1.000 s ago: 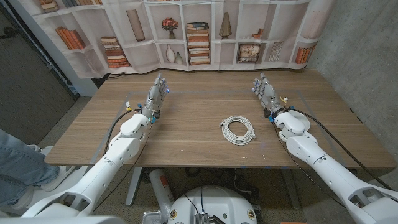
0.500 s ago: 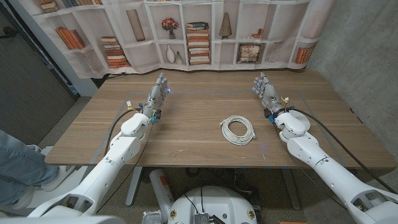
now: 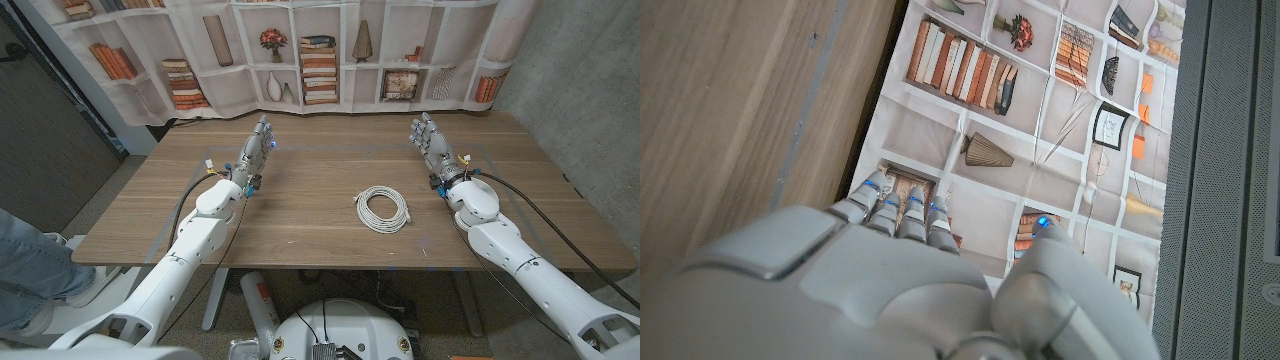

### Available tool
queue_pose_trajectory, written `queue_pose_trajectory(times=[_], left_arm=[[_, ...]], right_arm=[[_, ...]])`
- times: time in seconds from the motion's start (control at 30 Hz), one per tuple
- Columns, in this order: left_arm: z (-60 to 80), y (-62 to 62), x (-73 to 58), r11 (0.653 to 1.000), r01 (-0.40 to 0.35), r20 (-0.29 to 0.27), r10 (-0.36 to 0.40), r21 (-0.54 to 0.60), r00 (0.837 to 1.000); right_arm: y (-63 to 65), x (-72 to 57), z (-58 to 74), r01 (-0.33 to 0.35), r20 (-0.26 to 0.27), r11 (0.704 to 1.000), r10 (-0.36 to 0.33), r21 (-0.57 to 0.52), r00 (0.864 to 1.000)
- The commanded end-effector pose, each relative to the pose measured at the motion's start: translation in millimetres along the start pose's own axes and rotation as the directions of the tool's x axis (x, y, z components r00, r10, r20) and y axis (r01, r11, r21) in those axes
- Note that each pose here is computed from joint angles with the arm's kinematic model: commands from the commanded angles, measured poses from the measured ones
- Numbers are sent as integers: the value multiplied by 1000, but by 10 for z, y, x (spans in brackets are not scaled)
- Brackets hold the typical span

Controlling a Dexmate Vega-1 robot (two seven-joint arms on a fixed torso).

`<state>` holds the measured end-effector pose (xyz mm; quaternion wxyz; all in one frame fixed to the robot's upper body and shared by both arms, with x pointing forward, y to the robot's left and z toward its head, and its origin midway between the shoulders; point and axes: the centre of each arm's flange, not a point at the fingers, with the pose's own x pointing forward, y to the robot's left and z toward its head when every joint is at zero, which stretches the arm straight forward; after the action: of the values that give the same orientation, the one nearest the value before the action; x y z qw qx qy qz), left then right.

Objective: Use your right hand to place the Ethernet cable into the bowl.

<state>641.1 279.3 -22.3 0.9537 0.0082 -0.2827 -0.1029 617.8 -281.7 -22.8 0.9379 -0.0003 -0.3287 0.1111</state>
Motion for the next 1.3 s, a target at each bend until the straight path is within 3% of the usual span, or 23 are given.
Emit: queue_pose_trajectory(times=[0.03,0.93,1.07,1.3], left_arm=[[69,-11,-43,1000,-4,13,3,15,1000],[77,-13,-67,1000,3,10,-3,27,1000],[93,-13,-73,1000,3,11,-3,31,1000],[89,-6,-88,999,-6,15,5,33,1000]], right_arm=[[17,-131,104,-10,42,1000,11,-29,999],[171,-326,229,-65,99,992,75,-104,992],[196,-383,256,-50,111,986,68,-159,992],[211,-444,254,-58,123,985,79,-163,989]])
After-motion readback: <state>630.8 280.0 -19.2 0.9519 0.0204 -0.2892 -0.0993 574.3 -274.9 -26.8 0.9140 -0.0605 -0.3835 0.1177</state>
